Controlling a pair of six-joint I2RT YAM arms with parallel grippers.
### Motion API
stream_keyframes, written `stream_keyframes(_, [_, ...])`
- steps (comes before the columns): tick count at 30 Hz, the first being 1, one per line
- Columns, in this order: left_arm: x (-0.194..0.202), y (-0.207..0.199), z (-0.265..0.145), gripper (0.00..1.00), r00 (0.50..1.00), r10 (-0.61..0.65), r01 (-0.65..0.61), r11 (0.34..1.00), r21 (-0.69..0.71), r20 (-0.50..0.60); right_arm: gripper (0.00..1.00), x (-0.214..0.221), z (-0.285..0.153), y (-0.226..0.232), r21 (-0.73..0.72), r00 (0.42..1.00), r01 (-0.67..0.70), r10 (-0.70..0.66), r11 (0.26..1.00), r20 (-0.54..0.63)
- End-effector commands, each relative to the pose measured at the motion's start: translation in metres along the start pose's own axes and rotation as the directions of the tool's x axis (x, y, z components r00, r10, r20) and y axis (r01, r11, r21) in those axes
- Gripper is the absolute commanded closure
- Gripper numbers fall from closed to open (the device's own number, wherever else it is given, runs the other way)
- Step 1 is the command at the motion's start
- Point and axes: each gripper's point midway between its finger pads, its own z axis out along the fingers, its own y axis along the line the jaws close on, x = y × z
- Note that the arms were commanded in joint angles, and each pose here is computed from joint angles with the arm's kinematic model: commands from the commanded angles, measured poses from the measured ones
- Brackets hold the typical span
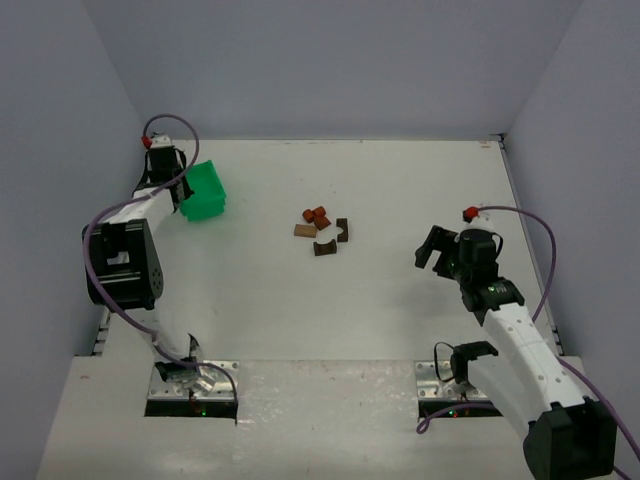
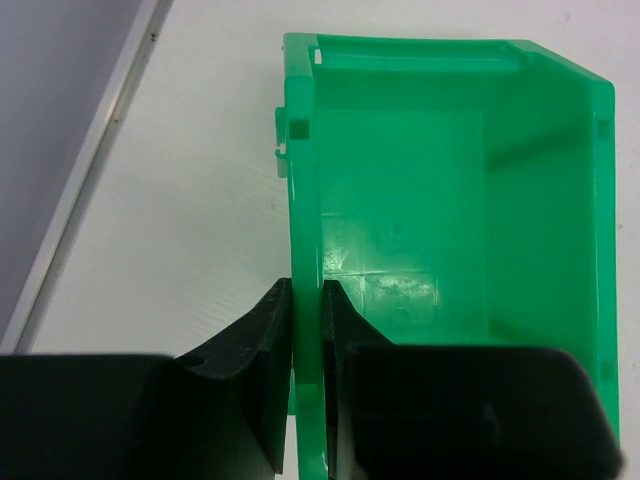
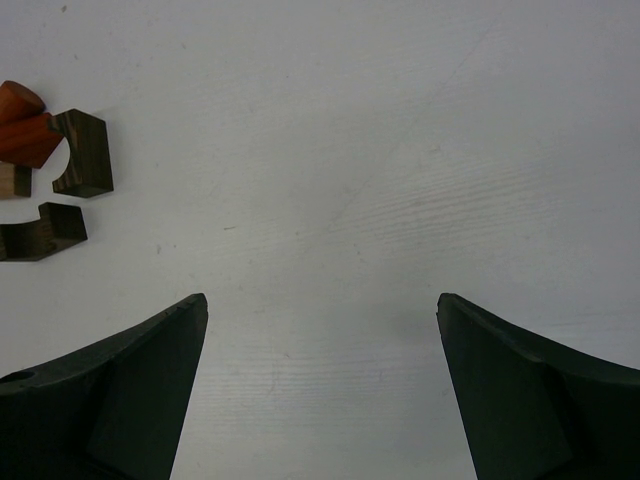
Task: Build the wood block tower
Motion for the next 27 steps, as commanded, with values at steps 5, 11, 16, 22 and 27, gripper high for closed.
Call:
stream_keyframes(5, [-0.014, -0.013, 0.019, 1.0, 0.999, 0.019, -0.021, 0.998, 0.054, 0.028, 0.04, -0.021, -0.002, 0.011, -0.042, 0.998, 0.022, -0.02, 0.999, 0.053])
stream_keyframes(11, [-0.005, -0.006, 0.024, 0.83, 1.0, 0.007, -0.006, 1.0, 0.019, -0.019, 0.04, -0.022, -0.002, 0.013, -0.051, 0.998, 0.029, -0.026, 0.998, 0.06])
stream_keyframes(16, [-0.025, -0.008, -0.001, 0.25, 0.999, -0.025, 0.024, 0.999, 0.049, 0.029, 0.04, -0.02, -0.002, 0.026, -0.13, 0.997, 0.061, -0.055, 0.99, 0.048])
stream_keyframes(22, [-0.063, -0.013, -0.064, 0.0, 0.985, -0.126, 0.11, 0.985, 0.131, 0.122, 0.01, -0.019, -0.008, 0.06, -0.298, 0.99, 0.131, -0.111, 0.946, 0.082])
stream_keyframes(27, [-0.059, -0.035, -0.147, 0.0, 0.942, -0.308, 0.247, 0.904, 0.348, 0.131, 0.01, -0.006, -0.007, 0.109, -0.384, 0.967, 0.255, -0.24, 0.887, 0.087])
